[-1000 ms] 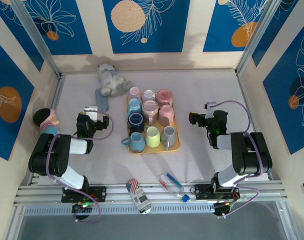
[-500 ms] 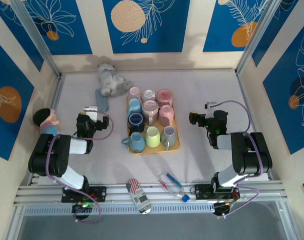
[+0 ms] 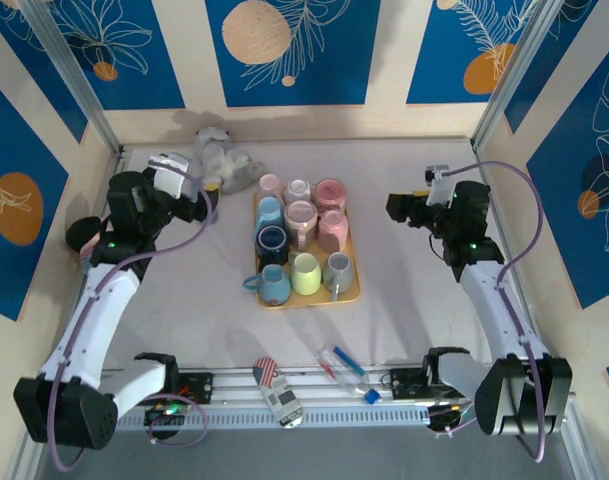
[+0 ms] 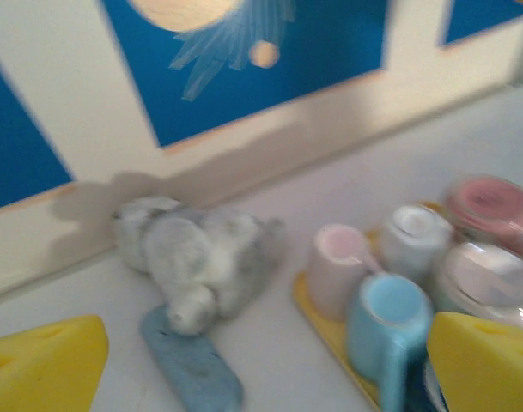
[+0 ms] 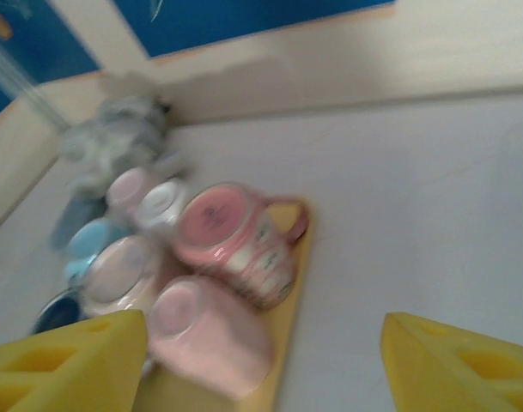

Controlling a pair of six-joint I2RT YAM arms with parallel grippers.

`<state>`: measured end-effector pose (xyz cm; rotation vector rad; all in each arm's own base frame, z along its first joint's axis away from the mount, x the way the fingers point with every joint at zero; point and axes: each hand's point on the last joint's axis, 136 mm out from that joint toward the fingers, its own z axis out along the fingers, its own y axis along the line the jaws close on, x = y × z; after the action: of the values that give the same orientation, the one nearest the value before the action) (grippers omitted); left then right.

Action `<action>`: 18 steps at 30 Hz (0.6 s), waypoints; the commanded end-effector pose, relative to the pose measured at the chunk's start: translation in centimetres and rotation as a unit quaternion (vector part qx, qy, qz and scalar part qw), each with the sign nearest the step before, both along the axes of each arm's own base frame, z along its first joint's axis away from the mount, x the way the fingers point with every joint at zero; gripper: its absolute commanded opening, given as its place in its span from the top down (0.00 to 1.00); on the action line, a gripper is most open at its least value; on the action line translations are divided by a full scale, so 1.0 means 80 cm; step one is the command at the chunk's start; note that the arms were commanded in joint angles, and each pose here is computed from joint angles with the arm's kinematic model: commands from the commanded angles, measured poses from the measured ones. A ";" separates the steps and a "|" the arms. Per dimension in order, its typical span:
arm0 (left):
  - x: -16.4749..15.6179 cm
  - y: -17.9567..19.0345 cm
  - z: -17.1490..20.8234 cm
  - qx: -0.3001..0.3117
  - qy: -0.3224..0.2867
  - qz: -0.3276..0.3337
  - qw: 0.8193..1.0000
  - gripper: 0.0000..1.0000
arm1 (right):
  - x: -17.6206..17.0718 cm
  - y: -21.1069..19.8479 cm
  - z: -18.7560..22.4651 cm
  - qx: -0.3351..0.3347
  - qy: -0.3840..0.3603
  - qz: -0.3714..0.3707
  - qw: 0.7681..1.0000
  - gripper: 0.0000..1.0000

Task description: Turn the mug right side up

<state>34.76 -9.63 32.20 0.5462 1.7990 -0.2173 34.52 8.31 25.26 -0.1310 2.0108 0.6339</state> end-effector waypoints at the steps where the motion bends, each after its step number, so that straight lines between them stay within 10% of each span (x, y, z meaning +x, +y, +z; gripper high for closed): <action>1: -0.100 -0.047 -0.071 0.026 0.151 -0.159 0.975 0.07 | -0.072 0.049 -0.023 0.048 0.135 0.099 0.985 0.31; 6: -0.155 -0.052 -0.109 0.100 0.137 -0.245 0.955 0.08 | -0.117 0.092 0.007 0.048 0.137 0.207 0.967 0.32; 18: -0.144 -0.054 -0.182 0.188 0.174 -0.313 0.915 0.17 | -0.149 0.127 0.032 0.085 0.190 0.292 0.934 0.35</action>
<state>24.05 -13.65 19.15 1.3265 1.9786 -0.4239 24.41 17.94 27.62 -0.5262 2.2443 1.2028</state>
